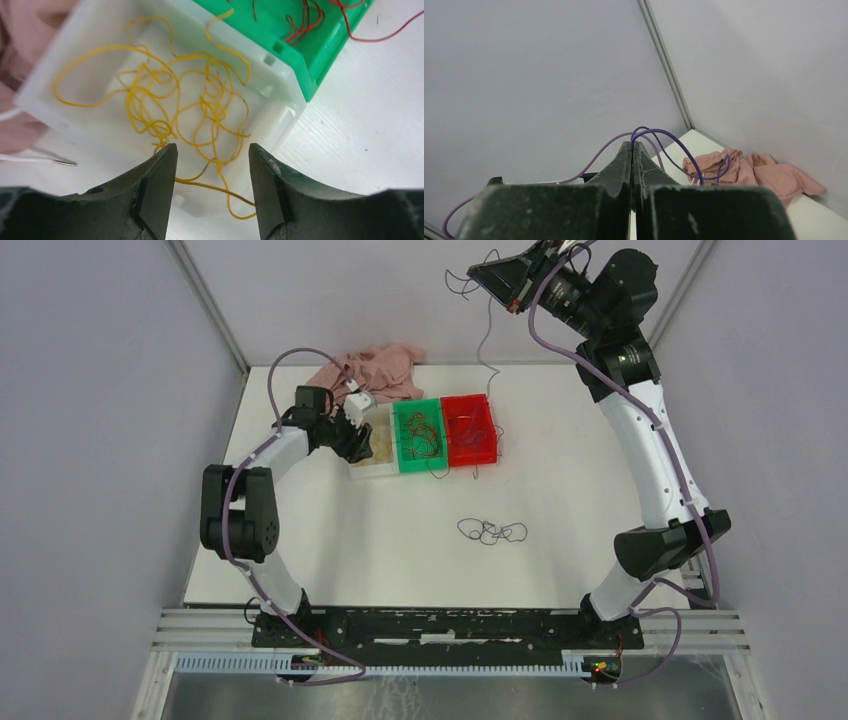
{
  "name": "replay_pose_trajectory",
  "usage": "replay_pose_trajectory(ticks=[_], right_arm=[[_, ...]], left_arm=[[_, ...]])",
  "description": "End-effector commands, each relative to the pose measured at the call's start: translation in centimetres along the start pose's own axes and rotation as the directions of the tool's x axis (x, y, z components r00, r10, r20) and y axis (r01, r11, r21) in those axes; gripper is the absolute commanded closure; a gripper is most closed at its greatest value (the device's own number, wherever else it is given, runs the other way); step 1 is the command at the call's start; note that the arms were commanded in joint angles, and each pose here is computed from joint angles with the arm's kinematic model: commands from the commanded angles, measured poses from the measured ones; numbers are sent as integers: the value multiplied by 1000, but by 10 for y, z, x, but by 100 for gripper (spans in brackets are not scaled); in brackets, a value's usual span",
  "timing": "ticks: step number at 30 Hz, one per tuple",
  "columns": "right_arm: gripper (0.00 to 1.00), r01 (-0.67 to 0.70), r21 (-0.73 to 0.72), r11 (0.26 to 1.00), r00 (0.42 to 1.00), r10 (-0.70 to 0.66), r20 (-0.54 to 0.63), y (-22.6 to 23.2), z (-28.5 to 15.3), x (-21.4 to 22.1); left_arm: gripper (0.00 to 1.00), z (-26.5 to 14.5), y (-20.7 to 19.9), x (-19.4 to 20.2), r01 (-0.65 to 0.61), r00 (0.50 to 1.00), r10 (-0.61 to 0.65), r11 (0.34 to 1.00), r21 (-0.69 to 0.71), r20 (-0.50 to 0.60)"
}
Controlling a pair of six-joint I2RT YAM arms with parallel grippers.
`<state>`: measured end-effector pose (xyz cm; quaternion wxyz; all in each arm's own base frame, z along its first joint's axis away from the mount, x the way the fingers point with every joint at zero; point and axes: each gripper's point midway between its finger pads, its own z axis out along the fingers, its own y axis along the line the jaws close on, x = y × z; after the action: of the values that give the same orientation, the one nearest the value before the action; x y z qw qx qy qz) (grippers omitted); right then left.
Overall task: Untangle the cables
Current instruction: Place the cable in the bin.
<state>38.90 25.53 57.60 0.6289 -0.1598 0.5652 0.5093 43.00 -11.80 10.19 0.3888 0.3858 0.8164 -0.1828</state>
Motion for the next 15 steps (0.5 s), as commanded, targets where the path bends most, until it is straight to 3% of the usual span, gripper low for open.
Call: replay_pose_trajectory(ticks=[1,8,15], right_arm=[[100,31,35,999,999,-31,-23,-9,0,9],[100,-32,90,995,995,41,-96,-47,-1,62],[100,-60,127,990,986,79,-144,-76,3,96]], left_arm=[[40,-5,1,-10,-28,998,30,998,-49,57],[55,3,6,10,-142,990,143,988,-54,9],[61,3,-7,18,-245,969,245,969,9,19]])
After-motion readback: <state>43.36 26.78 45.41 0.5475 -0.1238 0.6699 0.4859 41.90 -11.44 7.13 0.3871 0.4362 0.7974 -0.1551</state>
